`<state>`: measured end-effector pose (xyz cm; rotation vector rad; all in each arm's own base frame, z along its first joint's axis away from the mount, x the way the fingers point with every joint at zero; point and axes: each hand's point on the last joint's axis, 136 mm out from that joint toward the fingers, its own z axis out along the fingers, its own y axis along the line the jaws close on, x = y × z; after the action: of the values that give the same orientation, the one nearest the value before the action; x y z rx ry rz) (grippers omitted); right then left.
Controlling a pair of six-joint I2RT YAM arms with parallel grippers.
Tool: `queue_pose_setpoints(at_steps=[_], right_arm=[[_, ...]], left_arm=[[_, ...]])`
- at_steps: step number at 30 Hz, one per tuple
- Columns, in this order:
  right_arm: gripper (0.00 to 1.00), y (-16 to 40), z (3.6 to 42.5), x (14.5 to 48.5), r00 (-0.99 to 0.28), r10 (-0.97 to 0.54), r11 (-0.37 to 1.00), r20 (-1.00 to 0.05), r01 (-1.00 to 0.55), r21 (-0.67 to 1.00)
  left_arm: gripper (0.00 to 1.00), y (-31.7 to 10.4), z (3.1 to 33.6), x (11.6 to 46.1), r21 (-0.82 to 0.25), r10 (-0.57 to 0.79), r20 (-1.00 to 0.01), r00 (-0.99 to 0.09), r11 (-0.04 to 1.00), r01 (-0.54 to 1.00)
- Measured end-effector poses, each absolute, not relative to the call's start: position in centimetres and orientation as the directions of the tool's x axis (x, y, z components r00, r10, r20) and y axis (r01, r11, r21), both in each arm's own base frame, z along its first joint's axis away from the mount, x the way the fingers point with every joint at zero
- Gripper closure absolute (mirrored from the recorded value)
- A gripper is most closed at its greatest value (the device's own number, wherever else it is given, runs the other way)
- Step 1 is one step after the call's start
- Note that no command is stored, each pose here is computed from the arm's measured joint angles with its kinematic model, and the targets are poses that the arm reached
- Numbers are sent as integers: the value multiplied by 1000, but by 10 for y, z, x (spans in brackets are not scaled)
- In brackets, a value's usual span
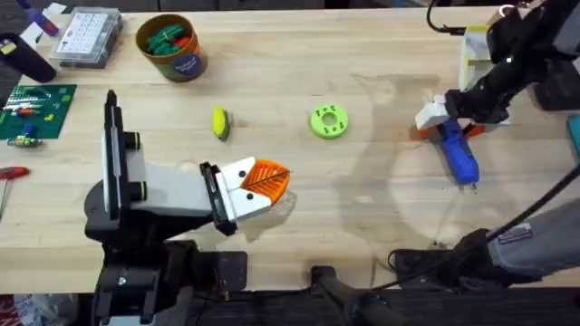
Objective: Pick up the gripper from the table and insert it into the empty holder that is missing its gripper. Then pick up a screw, insert it into the mounting hole, and use the screwdriver to tighten it. Finally, clean up the table by picking up the vegetable and placing it into the bucket.
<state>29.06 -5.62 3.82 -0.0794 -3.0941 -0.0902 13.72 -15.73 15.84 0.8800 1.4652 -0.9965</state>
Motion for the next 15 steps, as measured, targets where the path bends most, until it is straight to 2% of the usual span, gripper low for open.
queue_pose_setpoints(at_steps=[8, 10, 12, 15], right_arm=[[114, -57, 37, 290, -998, 39, 998, 52, 41, 51], [151, -60, 34, 289, -997, 37, 999, 63, 39, 37], [233, -63, 32, 289, -997, 34, 999, 69, 36, 20], [433, -67, 33, 289, -997, 33, 999, 69, 33, 0]], left_arm=[[997, -157, 158, 137, -113, -2, -993, -120, 369, 922], [997, -157, 158, 137, -113, -2, -993, -120, 369, 922], [997, -157, 158, 137, -113, -2, -993, -120, 369, 922], [997, -157, 158, 137, -113, -2, -993, -121, 369, 922]])
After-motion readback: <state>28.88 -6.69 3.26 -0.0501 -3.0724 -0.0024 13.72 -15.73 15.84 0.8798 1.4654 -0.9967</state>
